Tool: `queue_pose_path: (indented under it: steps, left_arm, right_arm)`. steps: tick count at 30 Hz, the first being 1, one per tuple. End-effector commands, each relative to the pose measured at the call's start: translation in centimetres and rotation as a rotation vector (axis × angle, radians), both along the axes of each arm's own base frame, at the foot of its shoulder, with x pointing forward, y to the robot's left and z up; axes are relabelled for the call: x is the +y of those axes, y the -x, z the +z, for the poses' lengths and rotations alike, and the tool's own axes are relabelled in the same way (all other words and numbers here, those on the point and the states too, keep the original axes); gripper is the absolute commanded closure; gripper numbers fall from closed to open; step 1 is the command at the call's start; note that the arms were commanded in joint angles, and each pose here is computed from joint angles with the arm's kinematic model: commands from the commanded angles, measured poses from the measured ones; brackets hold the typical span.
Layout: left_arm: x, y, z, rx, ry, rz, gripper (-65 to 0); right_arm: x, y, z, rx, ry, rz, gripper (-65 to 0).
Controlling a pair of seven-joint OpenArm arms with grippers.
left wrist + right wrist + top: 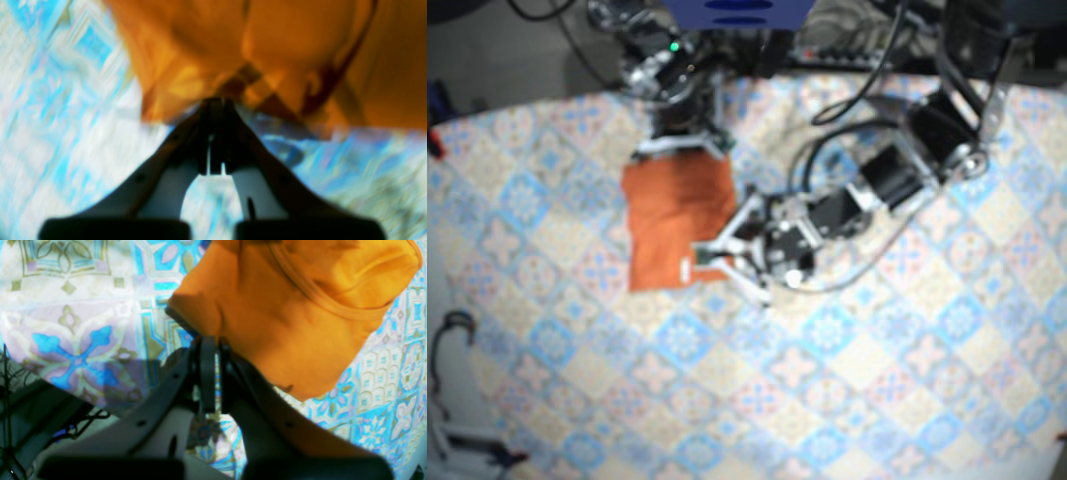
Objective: Fold the T-shirt properly
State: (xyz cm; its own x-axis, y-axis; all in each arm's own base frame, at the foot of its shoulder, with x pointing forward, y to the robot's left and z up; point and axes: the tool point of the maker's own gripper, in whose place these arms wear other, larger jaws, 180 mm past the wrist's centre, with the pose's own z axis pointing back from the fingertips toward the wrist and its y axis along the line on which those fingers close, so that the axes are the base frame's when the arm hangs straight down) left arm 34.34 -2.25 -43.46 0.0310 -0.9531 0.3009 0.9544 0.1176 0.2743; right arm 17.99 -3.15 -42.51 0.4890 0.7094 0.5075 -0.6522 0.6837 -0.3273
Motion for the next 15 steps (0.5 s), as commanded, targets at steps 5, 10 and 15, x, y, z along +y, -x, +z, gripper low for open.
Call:
queue_pose_path:
  steps: [5, 10, 15]
  left_arm:
    - [2.8, -1.6, 4.3, -0.108, 0.04, 0.069, 0.0]
    - [6.3, -0.5, 5.3, -0.133, 0.038, 0.11, 0.0]
    - [11.0, 2.4, 5.3, -0.131, 0.022, 0.159, 0.0]
  right_arm:
    - [-0.5, -0.3, 1.0, -0.05, 0.022, -0.007, -1.9]
    - [-0.3, -1.0, 2.0, -0.108, 0.07, -0.002, -2.0]
    - [-1.8, 0.3, 1.9, -0.137, 0.198, 0.016, -2.0]
